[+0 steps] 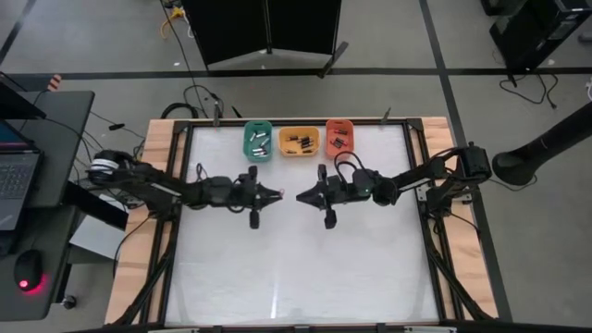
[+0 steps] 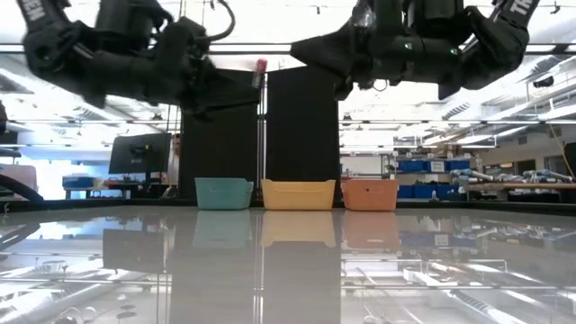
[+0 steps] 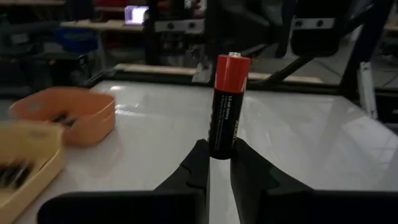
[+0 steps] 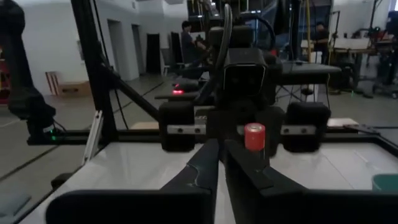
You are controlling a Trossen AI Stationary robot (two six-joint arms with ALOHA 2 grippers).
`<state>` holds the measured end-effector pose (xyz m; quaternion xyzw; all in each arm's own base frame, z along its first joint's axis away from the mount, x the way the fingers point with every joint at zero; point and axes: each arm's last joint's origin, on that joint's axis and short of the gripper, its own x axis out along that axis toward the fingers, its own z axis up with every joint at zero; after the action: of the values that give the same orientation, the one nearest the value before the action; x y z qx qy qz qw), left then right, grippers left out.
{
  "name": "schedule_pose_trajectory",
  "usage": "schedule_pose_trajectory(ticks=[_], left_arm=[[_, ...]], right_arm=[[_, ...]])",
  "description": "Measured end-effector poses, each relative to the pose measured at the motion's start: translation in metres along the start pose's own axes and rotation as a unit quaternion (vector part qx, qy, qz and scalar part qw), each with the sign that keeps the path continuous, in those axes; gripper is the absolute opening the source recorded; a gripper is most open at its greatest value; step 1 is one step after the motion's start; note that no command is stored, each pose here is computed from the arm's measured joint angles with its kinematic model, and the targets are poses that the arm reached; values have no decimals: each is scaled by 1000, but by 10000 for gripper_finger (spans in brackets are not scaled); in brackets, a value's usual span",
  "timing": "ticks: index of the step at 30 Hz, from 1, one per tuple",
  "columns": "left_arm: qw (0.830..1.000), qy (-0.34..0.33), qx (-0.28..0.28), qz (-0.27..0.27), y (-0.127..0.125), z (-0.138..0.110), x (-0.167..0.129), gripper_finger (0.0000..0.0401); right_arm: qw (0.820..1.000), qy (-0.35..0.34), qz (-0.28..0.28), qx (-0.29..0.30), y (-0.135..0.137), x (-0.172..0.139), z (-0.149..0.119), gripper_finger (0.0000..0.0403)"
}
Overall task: Sort batteries
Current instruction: Put the red battery into the orange bin
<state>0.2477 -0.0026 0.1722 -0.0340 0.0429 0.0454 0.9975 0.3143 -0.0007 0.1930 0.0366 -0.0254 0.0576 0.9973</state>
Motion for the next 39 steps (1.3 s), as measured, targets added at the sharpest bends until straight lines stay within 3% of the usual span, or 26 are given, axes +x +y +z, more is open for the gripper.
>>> schedule_pose_trajectory(ticks=[4, 10, 19, 25, 32, 39], left_arm=[[999, -24, 9, -22, 8, 7, 16, 44], [998, -37, 15, -40, 20, 15, 34, 44], [997, -35, 21, -64, 24, 29, 50, 44], [997, -26, 24, -65, 25, 26, 62, 44], [997, -26, 24, -68, 25, 24, 65, 44], [997, -27, 25, -68, 25, 24, 65, 44]], right_arm=[[1000, -8, -9, -1, 0, 2, 3, 60], [996, -15, -83, -1, -2, 3, 4, 120], [996, -26, -85, -2, -1, 3, 6, 171], [996, -33, -85, -11, -1, 3, 8, 147], [995, -29, -89, -33, -1, 3, 7, 62], [995, -27, -89, -41, -1, 3, 7, 62]])
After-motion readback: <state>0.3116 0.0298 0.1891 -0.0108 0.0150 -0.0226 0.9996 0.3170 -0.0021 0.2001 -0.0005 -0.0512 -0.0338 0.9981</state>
